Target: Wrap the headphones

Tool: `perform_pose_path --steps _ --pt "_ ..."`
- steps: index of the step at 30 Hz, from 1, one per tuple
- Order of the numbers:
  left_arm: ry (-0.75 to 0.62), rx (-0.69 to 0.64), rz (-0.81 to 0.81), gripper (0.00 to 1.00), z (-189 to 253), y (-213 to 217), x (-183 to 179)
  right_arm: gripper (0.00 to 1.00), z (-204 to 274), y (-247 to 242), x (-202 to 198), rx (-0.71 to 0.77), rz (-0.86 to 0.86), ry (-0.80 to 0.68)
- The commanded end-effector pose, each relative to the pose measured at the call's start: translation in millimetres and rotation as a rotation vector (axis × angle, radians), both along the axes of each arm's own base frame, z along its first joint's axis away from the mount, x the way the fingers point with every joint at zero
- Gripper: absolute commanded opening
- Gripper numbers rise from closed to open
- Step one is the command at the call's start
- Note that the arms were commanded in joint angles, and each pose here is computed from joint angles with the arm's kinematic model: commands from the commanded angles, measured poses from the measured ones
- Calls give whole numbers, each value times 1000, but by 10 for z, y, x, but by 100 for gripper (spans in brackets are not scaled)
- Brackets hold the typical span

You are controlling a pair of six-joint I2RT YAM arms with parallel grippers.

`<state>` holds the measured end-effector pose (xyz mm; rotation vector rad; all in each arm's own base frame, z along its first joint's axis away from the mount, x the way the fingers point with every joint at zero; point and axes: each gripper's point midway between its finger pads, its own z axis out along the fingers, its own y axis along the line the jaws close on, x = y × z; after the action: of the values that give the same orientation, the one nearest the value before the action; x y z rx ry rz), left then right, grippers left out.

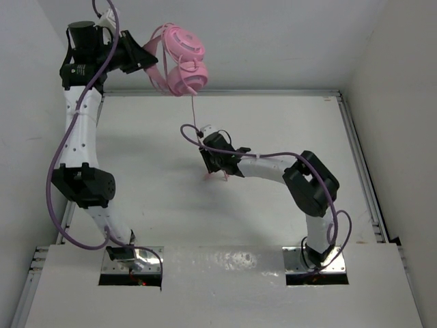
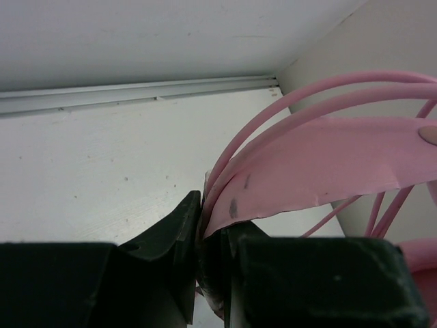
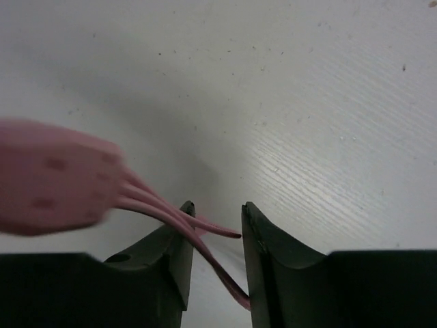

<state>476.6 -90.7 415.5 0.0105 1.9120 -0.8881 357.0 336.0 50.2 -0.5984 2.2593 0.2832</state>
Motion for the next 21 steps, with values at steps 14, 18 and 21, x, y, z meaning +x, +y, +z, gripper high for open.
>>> perform_pose_path --steps 14,18,21 --pt "-128 -36 -60 0 554 -160 -339 3 -86 110 283 161 -144 -19" --pt "-108 -86 -26 0 508 -141 -143 0 195 333 25 75 -28 -26" --pt "-106 -100 5 0 460 -110 31 0 397 555 -238 5 117 -36"
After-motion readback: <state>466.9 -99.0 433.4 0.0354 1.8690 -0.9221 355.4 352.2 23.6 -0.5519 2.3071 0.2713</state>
